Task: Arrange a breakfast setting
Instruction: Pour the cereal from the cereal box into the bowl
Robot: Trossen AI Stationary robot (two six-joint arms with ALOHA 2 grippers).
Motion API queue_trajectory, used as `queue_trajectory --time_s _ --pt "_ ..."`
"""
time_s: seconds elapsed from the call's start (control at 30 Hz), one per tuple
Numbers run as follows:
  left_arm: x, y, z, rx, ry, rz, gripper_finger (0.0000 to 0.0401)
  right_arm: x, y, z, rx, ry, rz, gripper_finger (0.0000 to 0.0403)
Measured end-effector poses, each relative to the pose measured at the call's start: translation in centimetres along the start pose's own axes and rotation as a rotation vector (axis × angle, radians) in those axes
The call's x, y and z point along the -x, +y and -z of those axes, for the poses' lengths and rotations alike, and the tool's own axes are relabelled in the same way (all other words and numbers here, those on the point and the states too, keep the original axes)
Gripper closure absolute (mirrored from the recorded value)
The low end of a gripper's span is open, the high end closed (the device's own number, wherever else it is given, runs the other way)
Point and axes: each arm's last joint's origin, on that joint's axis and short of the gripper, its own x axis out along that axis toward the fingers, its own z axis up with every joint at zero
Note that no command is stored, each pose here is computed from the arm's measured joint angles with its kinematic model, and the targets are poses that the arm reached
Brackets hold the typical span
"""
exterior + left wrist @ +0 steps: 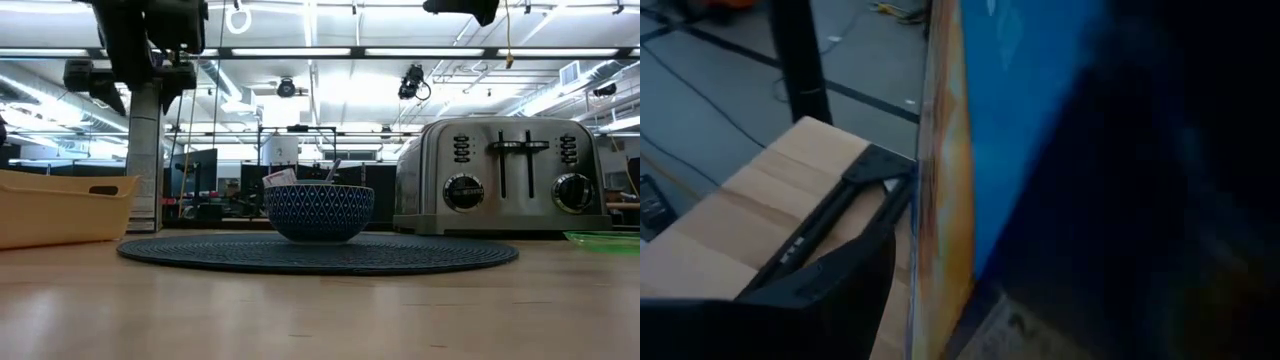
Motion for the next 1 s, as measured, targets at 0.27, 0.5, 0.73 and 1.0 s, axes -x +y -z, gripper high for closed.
queue_trajectory --time_s 0.27,0.5,0.73,1.0 --pt "-1.3 -0.4 0.0 -0.021 -0.011 -0.019 0.0135 -0.1 -0.2 -0.2 -0.012 -0.012 -0.007 0.0112" --pt "-1.4 -0.5 -0.1 -0.038 -0.012 -0.016 0.0218 -0.2 -0.3 -0.3 -0.014 -0.014 -0.003 0.0112" --pt "-1.0 -0.4 -0.5 -0.041 0.010 0.001 0.0263 -0.2 -0.3 -0.3 0.022 -0.013 -0.003 0.0112" --pt "1.0 -1.3 -4.0 -0.154 0.027 0.093 0.0309 -0.1 -0.2 -0.2 0.071 -0.005 -0.025 0.0112"
